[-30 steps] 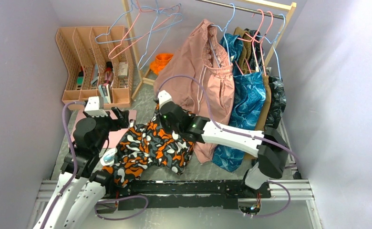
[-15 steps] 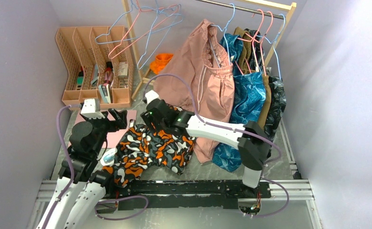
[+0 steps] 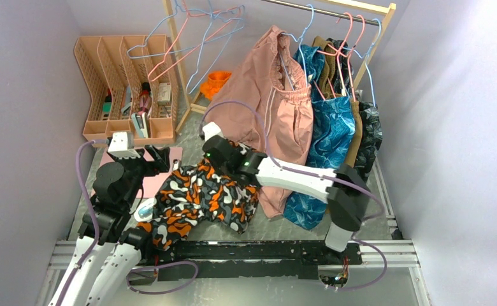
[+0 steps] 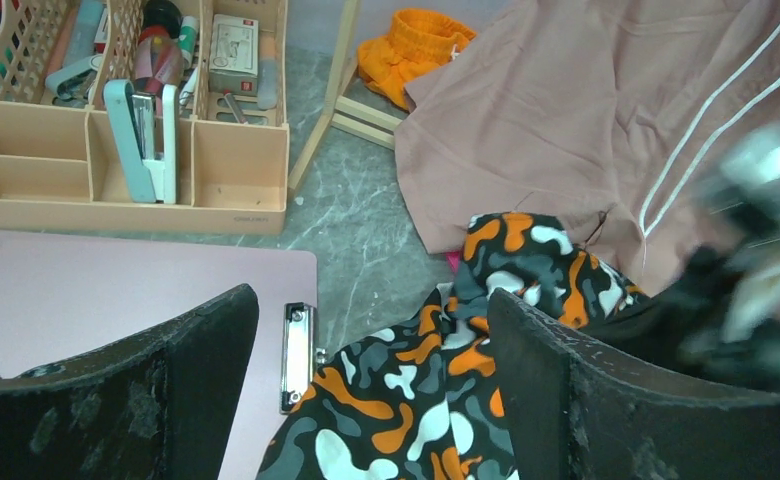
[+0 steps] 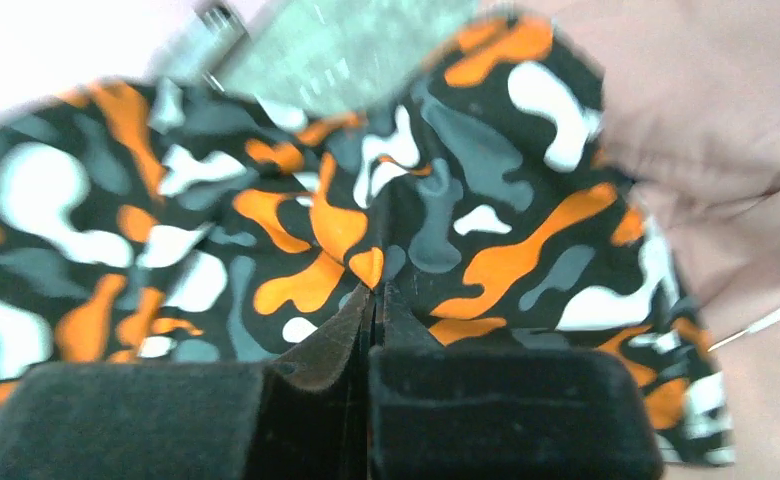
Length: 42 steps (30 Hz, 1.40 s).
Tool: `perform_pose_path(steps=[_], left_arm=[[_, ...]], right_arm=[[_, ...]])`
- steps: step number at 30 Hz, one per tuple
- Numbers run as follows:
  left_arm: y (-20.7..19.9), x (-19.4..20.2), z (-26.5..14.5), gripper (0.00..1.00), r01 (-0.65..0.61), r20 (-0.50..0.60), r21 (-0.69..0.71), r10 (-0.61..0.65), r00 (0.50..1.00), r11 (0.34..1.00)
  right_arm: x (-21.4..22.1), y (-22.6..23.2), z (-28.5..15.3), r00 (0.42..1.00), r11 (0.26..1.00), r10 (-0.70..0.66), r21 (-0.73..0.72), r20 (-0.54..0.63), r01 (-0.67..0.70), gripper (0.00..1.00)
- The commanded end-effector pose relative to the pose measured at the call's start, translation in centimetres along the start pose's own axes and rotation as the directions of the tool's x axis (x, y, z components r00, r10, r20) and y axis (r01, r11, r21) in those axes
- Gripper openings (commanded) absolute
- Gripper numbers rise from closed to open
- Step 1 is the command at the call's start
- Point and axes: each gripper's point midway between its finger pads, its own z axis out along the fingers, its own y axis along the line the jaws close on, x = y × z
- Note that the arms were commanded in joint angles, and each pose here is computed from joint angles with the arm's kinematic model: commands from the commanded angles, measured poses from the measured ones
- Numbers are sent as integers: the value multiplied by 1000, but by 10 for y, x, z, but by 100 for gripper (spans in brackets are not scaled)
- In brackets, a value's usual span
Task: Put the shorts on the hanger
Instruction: Adjust the shorts at the center of the board.
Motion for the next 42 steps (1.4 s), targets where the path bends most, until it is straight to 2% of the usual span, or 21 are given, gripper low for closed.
perform_pose_path(steps=[1,6,8,9,13,16,18,19,21,23,24,26,28,33,34,37,42], left_arm=[[1,-5,-1,88,9,17,-7,-9,1000,1000],[8,-13,-7,88,26,65,-38,-24,998,999],[10,-17,-11,88,35,86,-48,-31,996,998],[12,-20,-13,89,41,98,-56,-36,995,998],[19,-26,-20,89,60,136,-88,-48,990,994],[20,-26,-22,89,66,145,-91,-52,988,994],[20,-25,-21,89,65,139,-91,-52,989,994],[20,-24,-20,89,64,135,-92,-51,990,994],[20,-22,-17,89,59,123,-94,-47,991,994],[19,-20,-13,89,52,111,-96,-42,993,994],[19,-19,-12,89,49,104,-96,-39,994,994],[19,-16,-9,88,44,87,-102,-35,996,994],[20,-15,-7,88,41,79,-105,-33,996,994],[23,-14,-7,88,39,80,-125,-30,996,991],[24,-14,-7,88,39,78,-127,-29,997,991],[23,-12,-6,88,36,70,-126,-28,997,991],[22,-12,-6,88,35,66,-120,-27,997,992]], right_arm=[[-121,-4,-79,925,989,107,-132,366,-63,0],[-198,-13,-174,798,973,116,-228,592,27,0],[-205,-21,-199,773,972,114,-231,624,44,0],[-200,-24,-206,779,971,115,-236,616,42,0],[-141,-33,-211,839,960,167,-278,518,-19,0],[-68,-37,-205,902,938,248,-320,353,-133,0],[-16,-27,-202,946,914,252,-372,202,-164,0],[7,-20,-204,962,898,242,-403,124,-174,4],[37,-10,-210,978,873,208,-451,2,-185,48],[36,-13,-221,979,874,204,-446,-19,-191,75],[28,-17,-225,978,879,207,-439,3,-185,83],[2,-24,-230,973,894,219,-415,80,-167,87],[-19,-26,-221,972,915,198,-381,129,-136,88],[-52,-29,-155,971,972,154,-203,181,-116,87],[-51,-30,-131,978,983,132,-149,161,-108,86],[-50,-31,-81,988,989,119,-104,96,-109,85],[-30,-38,-17,996,996,84,19,-11,-84,84]])
